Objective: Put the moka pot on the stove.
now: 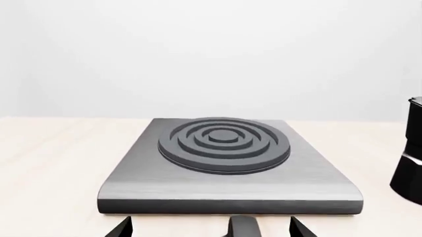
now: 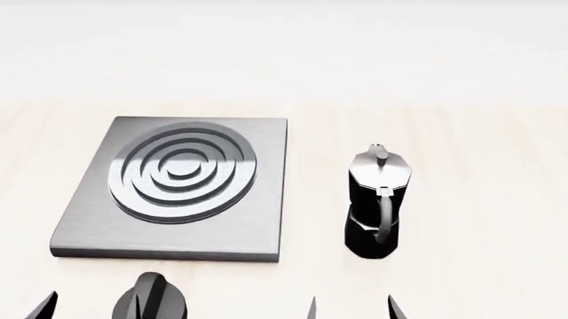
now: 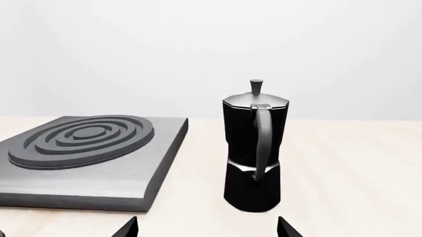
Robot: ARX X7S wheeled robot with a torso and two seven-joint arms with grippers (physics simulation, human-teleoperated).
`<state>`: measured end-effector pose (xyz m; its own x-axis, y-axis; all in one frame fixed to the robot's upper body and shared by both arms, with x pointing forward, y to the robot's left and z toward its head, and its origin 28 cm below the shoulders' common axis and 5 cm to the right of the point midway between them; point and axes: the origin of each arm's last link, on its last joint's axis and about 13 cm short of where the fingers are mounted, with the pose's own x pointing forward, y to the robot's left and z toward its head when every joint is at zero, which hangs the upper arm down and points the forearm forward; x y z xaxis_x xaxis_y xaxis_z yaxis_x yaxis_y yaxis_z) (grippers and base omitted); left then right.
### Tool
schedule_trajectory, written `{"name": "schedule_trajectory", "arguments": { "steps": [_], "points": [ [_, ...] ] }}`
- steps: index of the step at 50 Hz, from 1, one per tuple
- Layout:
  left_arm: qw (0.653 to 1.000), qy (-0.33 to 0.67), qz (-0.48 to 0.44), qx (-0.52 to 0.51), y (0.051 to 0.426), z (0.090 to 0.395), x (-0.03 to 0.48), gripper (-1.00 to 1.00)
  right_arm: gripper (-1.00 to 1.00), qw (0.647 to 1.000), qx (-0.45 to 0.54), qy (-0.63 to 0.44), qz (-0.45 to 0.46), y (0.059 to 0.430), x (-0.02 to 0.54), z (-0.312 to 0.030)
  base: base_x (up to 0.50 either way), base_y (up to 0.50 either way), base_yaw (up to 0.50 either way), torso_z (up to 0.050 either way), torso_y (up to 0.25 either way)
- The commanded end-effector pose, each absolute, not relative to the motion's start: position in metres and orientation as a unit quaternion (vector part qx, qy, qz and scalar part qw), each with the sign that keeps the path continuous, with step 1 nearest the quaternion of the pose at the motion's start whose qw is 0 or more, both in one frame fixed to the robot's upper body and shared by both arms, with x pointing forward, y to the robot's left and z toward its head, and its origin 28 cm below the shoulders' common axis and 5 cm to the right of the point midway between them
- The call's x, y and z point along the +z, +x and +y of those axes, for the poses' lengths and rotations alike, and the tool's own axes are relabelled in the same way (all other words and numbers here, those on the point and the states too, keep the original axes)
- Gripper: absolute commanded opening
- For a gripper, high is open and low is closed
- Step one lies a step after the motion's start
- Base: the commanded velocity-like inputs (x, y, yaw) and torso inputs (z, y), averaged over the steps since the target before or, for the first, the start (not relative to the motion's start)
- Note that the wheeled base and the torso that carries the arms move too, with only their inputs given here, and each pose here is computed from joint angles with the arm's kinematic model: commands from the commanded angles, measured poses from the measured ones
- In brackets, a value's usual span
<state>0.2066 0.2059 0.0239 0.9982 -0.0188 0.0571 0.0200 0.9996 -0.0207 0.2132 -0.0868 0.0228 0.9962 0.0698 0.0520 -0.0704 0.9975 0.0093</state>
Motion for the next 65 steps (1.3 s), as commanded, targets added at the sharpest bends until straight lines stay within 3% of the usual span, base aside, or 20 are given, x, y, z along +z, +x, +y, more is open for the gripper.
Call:
{"name": "schedule_trajectory", "arguments": {
  "steps": [1,24,65],
  "points": [
    [1.000,-0.010,-0.027,-0.011,0.2064,0.2055,0.0234,1.00,1.00,0.999,0.034,0.007,-0.024,0.2131,0.0213,-0.0867,0.23,0.00,0.00,0.000,0.000],
    [0.999,-0.012,-0.027,-0.013,0.2051,0.2062,0.0232,1.00,1.00,0.998,0.031,0.012,-0.044,0.2121,0.0303,-0.0880,0.06,0.00,0.00,0.000,0.000],
    [0.999,-0.013,-0.027,-0.013,0.2041,0.2059,0.0260,1.00,1.00,0.998,0.037,0.016,-0.041,0.2124,0.0285,-0.0859,0.00,0.17,0.00,0.000,0.000]
  ]
}}
